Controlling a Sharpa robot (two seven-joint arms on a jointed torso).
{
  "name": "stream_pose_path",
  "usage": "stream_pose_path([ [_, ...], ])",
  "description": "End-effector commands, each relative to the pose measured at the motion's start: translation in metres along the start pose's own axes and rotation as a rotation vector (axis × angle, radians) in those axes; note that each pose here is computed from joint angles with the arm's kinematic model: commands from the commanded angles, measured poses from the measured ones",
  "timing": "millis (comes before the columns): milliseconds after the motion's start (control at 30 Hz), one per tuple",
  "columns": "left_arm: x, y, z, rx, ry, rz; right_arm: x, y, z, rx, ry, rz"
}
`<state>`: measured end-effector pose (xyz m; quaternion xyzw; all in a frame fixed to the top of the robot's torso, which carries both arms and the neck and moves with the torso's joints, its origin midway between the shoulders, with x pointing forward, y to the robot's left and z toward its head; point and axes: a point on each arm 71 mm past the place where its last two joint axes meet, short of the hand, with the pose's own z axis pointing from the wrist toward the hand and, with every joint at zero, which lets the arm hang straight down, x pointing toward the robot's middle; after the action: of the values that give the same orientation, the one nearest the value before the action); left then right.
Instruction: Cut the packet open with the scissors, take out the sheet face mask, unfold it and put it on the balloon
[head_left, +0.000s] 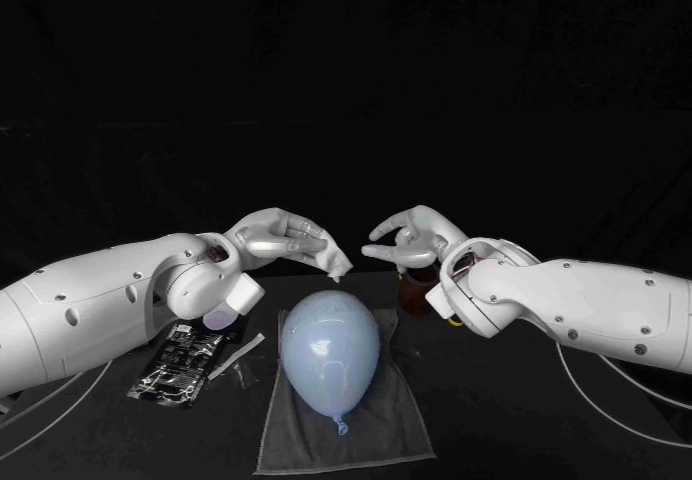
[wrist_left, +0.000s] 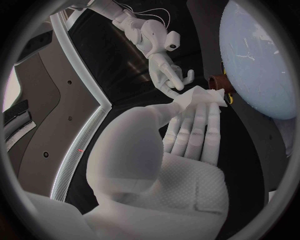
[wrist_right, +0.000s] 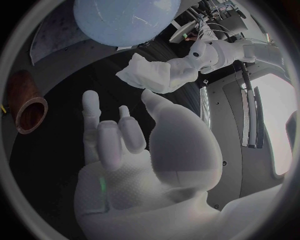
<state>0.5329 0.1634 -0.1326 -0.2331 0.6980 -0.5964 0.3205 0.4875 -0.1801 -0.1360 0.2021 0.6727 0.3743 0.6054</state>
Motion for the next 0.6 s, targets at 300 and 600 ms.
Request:
stream_pose_path([
  [300, 0.0067, -0.0018, 0.0006, 0.009, 0.06, 0.043, 0.008, 0.003, 0.014, -0.004, 0.033, -0.007],
  [600, 0.0156, -0.0027, -0.0008, 0.016, 0.146, 0.113, 0.019, 0.005, 0.033, -0.01, 0.106, 0.031],
])
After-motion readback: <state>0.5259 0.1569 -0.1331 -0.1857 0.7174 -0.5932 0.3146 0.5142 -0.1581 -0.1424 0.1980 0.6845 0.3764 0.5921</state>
